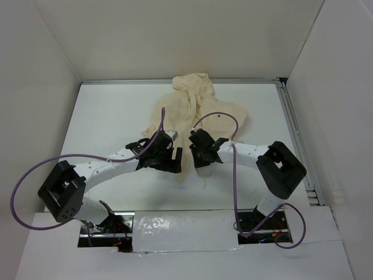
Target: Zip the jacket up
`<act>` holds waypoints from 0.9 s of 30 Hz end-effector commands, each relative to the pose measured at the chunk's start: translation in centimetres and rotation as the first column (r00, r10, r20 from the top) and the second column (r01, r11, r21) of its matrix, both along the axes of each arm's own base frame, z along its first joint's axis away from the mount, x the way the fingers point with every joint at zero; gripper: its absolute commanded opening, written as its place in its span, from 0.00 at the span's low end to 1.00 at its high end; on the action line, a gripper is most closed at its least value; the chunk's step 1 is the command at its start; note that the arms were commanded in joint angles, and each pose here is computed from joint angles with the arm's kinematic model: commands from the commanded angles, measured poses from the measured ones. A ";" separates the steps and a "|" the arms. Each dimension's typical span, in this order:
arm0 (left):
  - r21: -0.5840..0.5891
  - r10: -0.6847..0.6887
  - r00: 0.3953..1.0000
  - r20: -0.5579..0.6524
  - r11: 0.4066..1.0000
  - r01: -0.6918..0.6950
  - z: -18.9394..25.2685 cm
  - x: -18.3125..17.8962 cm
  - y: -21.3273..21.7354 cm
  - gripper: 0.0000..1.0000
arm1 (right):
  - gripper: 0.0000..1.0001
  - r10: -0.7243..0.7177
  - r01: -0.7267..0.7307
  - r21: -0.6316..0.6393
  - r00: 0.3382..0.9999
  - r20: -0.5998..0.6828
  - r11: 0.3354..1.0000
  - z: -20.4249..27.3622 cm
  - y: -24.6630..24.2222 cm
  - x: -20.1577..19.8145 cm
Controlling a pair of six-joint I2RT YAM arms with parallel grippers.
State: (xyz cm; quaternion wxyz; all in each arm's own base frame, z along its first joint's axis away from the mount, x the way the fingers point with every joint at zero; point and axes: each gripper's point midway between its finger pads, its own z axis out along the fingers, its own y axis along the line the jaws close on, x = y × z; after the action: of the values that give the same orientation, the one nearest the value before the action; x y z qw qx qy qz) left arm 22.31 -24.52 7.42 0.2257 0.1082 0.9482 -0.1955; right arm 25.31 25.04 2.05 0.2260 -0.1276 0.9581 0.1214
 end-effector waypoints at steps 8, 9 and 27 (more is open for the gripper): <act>0.104 -0.019 1.000 -0.007 0.994 0.020 -1.0 1.4 -0.4 0.88 | 0.50 0.011 -0.014 0.103 1.000 0.026 0.995 2.1 1.2 -0.2; 0.105 -0.021 1.000 -0.010 0.994 0.022 -1.1 1.3 -0.5 0.88 | 0.50 0.021 -0.025 0.111 0.999 0.037 0.993 2.6 1.2 -0.2; 0.107 -0.022 1.000 -0.017 0.994 0.024 -1.5 0.9 -0.3 0.87 | 0.27 0.095 -0.094 0.022 0.995 -0.019 0.995 -0.1 -0.5 -1.8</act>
State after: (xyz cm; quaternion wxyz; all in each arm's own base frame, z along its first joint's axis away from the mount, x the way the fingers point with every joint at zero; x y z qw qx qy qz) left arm 22.74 -24.46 5.09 0.1954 0.1243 0.9621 -0.1440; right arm 23.23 24.67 2.52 0.2108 -0.1626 0.9523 0.1488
